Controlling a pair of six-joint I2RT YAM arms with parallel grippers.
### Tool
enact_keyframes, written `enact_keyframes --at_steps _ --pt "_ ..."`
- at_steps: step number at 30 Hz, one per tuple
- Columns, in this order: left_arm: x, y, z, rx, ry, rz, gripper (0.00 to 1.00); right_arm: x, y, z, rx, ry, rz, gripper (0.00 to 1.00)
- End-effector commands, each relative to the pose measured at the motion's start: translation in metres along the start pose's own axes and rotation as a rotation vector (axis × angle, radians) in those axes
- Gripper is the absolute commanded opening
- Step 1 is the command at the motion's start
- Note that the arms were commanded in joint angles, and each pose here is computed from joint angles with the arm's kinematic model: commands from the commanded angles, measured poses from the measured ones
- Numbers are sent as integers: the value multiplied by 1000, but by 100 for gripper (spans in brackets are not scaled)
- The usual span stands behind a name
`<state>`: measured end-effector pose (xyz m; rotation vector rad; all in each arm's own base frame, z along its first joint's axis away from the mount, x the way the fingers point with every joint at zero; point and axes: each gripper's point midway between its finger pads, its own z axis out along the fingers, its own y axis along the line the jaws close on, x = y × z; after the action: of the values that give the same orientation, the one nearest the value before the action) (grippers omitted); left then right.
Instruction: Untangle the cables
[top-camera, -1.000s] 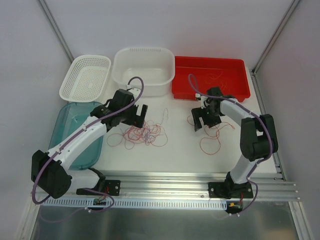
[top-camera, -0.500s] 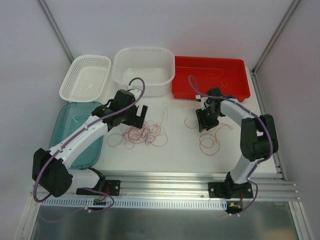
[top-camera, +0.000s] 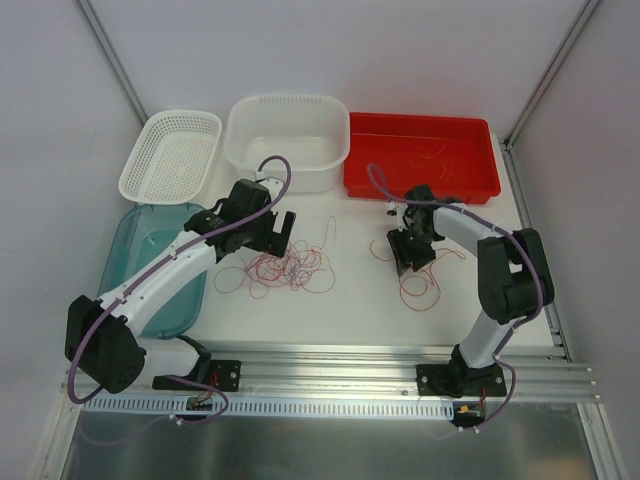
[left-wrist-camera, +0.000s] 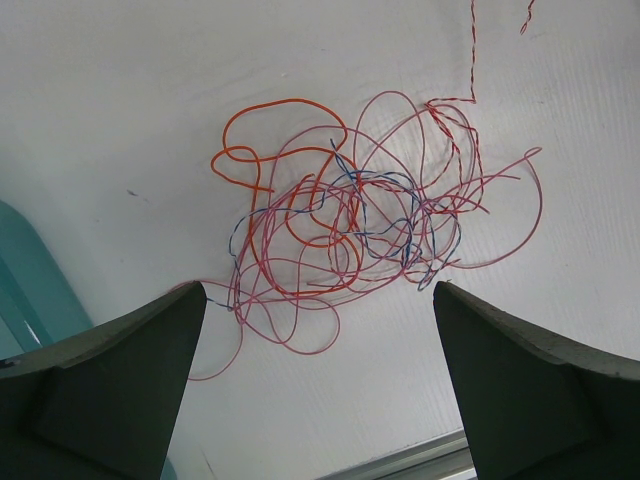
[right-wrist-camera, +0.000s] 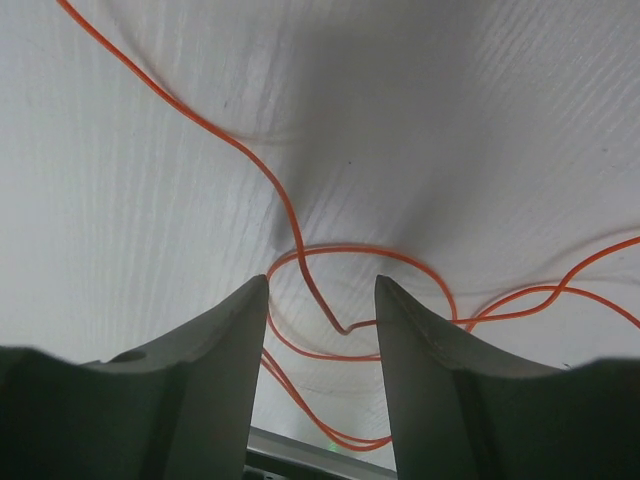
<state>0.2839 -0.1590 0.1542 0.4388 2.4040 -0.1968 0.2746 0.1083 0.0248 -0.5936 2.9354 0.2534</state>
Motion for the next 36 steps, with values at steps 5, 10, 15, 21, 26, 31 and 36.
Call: enact_keyframes --at_steps 5,10,15,21,26,31,36 --pt "-2 8 4 -32 -10 12 99 13 2 0 99 26 11 51" --pt "-2 9 4 -36 -7 11 99 18 9 3 102 21 33 50" --pt "-1 8 5 -36 -4 14 99 15 17 4 85 6 48 50" --pt "-1 9 6 -41 -2 16 99 16 28 12 96 22 50 50" --pt "-1 10 6 -45 -2 15 99 21 33 17 158 59 35 45" --pt "0 11 6 -49 -1 18 99 18 39 20 148 48 46 13" --pt "1 12 6 -56 1 17 99 5 36 7 173 -19 30 1"
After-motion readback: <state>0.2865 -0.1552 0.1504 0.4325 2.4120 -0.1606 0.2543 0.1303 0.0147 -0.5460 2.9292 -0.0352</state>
